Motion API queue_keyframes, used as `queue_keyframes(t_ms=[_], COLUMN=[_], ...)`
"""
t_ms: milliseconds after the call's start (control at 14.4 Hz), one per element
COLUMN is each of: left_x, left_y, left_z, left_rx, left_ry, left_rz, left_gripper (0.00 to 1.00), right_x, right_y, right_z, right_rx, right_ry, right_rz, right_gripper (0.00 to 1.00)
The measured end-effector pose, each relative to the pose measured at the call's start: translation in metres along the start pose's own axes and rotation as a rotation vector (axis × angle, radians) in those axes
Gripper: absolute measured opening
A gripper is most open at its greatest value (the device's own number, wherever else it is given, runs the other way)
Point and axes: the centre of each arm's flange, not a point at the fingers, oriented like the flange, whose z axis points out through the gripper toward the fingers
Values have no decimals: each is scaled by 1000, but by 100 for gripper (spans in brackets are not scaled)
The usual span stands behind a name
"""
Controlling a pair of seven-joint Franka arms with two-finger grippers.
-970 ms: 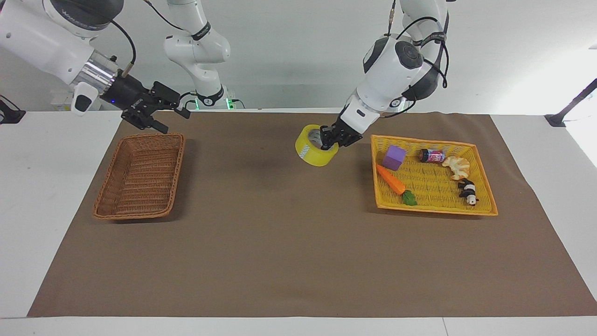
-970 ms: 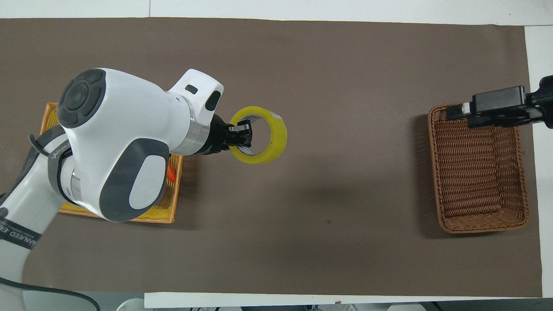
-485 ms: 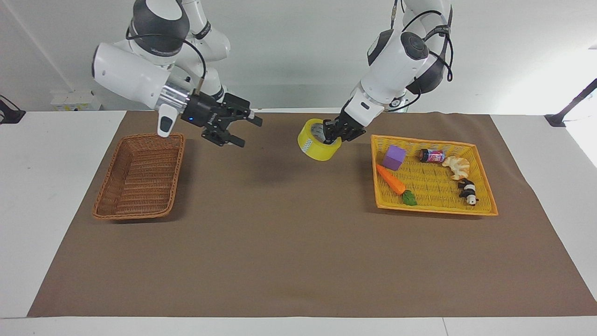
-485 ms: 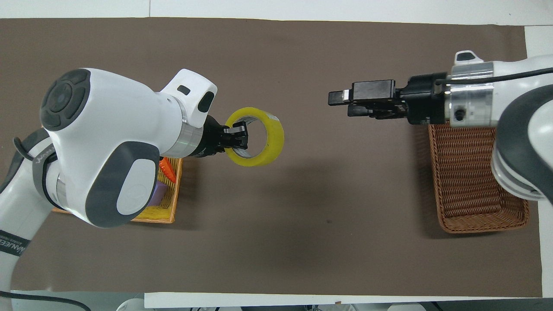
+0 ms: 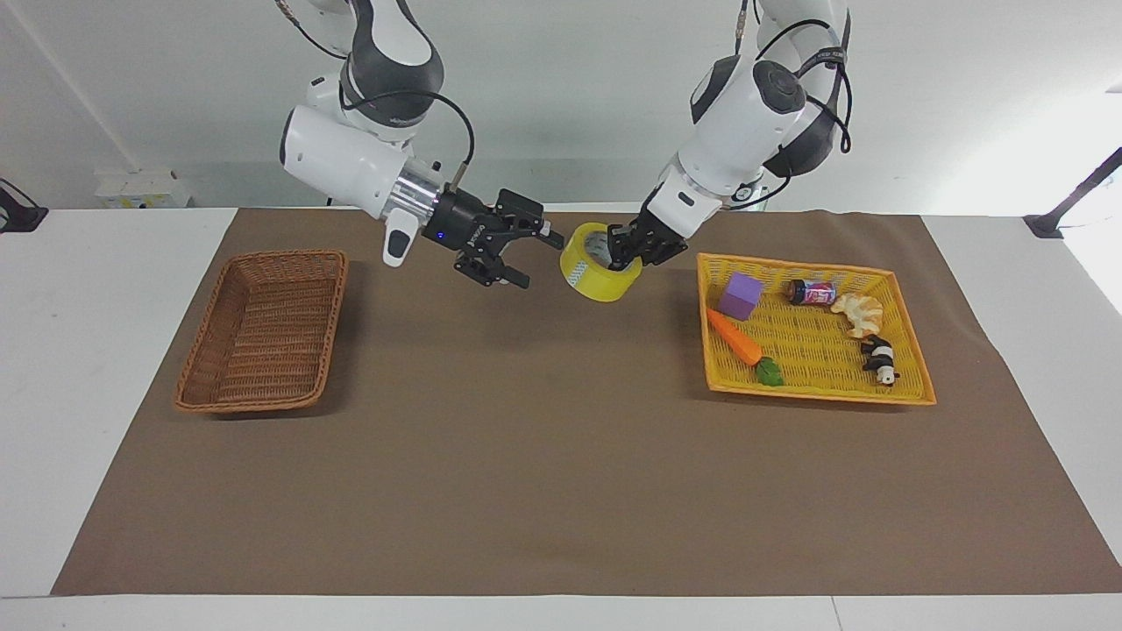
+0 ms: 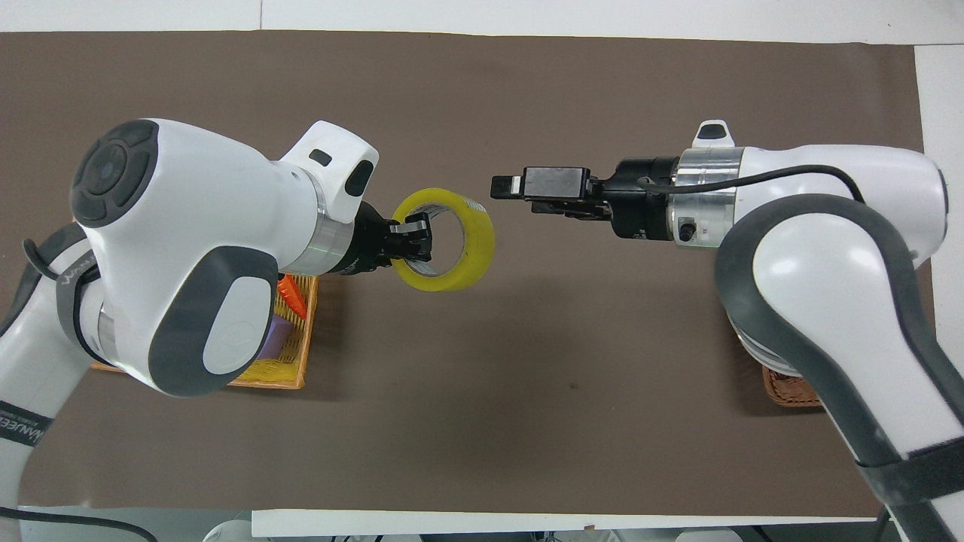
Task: Move tape to another basket
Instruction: 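Hold the tape with the left gripper while the right gripper reaches it, then close the right gripper on the tape rim beside the left gripper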
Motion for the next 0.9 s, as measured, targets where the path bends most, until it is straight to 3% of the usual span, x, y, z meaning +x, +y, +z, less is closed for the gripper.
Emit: queue_keyframes(t_ms=[416,901], left_x=[-1,3], left_y=[-2,-7], left_z=[2,-2], left_rx=[9,10], left_ry=[-14,-13], left_rz=[-2,-14], left_gripper=[22,22], right_x=[-19,-25], right_y=[1,6], right_z=[31,37], right_rx=[17,9], right_ry=[-10,-22], right_rz=[33,54], right_gripper=[100,98])
